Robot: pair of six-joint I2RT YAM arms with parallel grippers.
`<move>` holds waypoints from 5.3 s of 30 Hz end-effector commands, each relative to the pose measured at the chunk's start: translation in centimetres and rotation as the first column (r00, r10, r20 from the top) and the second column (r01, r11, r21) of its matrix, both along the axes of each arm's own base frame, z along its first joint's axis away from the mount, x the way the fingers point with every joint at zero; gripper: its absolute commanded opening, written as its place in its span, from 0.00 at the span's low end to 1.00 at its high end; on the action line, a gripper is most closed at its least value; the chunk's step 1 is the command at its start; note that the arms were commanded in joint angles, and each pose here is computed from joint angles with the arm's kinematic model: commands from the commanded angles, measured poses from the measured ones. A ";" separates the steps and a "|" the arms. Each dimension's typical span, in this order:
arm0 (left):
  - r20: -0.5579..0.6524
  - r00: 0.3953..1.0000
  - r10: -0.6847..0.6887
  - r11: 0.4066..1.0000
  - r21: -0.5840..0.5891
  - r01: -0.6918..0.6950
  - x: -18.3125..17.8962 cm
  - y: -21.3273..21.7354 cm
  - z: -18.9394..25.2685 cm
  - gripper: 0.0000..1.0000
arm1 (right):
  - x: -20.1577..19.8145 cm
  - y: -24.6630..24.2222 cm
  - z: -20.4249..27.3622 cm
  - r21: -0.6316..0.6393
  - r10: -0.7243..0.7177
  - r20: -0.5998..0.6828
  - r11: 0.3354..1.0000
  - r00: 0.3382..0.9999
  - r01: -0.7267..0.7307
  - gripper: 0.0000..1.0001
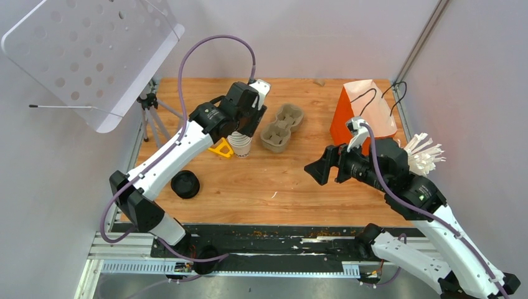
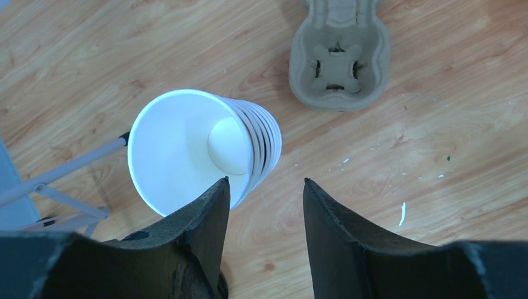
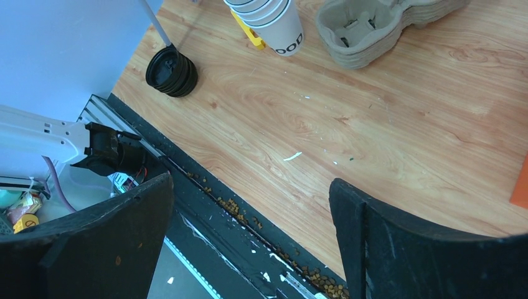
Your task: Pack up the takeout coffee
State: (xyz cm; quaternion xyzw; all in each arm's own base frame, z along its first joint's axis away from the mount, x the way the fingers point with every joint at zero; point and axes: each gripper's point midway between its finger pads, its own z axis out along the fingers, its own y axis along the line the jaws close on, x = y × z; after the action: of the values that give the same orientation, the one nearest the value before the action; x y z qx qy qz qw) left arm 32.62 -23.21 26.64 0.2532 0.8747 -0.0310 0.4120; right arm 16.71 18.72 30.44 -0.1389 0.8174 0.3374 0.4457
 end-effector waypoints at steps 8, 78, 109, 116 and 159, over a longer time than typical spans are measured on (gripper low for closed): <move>0.035 0.997 -0.063 0.998 -0.029 0.064 1.9 0.2 1.0 0.47 | -0.1 0.2 0.9 0.053 0.007 0.057 0.999 0.998 -0.010 0.95; 0.082 0.978 -0.192 0.981 0.006 0.192 1.3 1.5 5.3 0.00 | 1.2 1.6 1.0 0.118 -0.017 0.037 0.993 0.999 0.013 0.94; 0.166 0.955 -0.247 0.965 -0.043 0.258 -0.3 1.5 5.8 0.00 | 15.7 15.4 1.6 0.441 0.003 -0.164 0.895 0.986 0.071 0.78; 0.158 0.954 -0.254 0.963 -0.048 0.264 -0.2 1.2 5.6 0.00 | 16.7 17.0 2.2 0.469 0.040 -0.175 0.882 0.984 0.048 0.77; 0.247 0.945 -0.216 0.965 -0.094 0.245 -1.4 2.3 12.8 0.00 | 17.6 16.2 1.0 0.305 -0.021 -0.200 0.949 0.980 0.083 0.72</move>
State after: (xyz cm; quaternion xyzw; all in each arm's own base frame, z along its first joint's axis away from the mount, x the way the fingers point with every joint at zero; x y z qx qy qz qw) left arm 32.11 -21.29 35.17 0.3386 0.8031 -0.0865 0.4826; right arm 35.11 36.51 26.01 0.0160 0.8210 0.4614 0.3359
